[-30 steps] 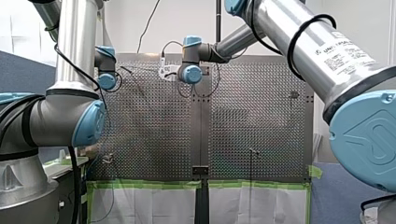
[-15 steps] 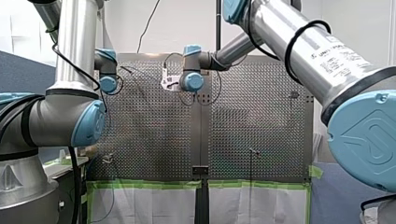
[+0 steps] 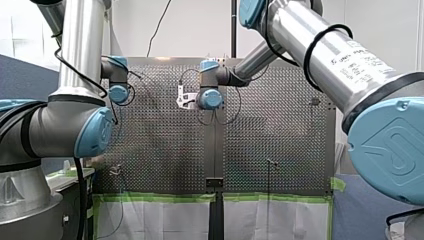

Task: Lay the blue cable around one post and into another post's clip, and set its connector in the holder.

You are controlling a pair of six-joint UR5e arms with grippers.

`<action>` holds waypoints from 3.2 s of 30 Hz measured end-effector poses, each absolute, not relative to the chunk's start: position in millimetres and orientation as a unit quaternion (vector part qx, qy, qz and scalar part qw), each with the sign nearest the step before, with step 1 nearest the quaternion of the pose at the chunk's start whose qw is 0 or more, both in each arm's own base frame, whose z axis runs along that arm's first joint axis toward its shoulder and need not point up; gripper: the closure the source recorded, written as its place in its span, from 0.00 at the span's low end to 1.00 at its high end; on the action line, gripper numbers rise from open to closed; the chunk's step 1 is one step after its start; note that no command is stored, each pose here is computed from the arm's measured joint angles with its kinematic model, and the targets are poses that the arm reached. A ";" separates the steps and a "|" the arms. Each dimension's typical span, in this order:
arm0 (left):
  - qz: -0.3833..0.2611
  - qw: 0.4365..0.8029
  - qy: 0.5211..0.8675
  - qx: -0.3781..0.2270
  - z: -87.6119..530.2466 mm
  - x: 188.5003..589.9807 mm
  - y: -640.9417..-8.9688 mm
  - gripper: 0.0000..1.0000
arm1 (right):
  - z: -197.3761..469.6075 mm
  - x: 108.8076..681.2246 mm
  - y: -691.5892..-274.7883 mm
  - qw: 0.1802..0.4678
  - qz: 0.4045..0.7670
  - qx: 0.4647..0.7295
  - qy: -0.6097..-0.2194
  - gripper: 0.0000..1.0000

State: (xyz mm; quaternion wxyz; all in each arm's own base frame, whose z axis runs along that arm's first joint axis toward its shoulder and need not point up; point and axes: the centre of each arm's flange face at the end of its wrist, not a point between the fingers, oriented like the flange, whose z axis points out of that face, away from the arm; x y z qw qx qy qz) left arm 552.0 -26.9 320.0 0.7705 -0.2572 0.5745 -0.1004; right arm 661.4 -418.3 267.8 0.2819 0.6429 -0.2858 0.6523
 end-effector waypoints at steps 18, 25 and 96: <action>-0.122 0.761 0.574 -0.276 311.3 544.2 -48.1 0.02 | 244.2 645.1 -426.7 0.286 0.637 0.652 -0.296 1.00; -0.125 0.760 0.572 -0.281 310.9 543.0 -53.0 0.02 | 223.3 630.8 -433.9 0.292 0.631 0.651 -0.304 1.00; -0.131 0.725 0.614 -0.284 237.8 553.3 -72.3 0.02 | -28.9 336.9 -478.4 0.452 0.470 0.537 -0.535 1.00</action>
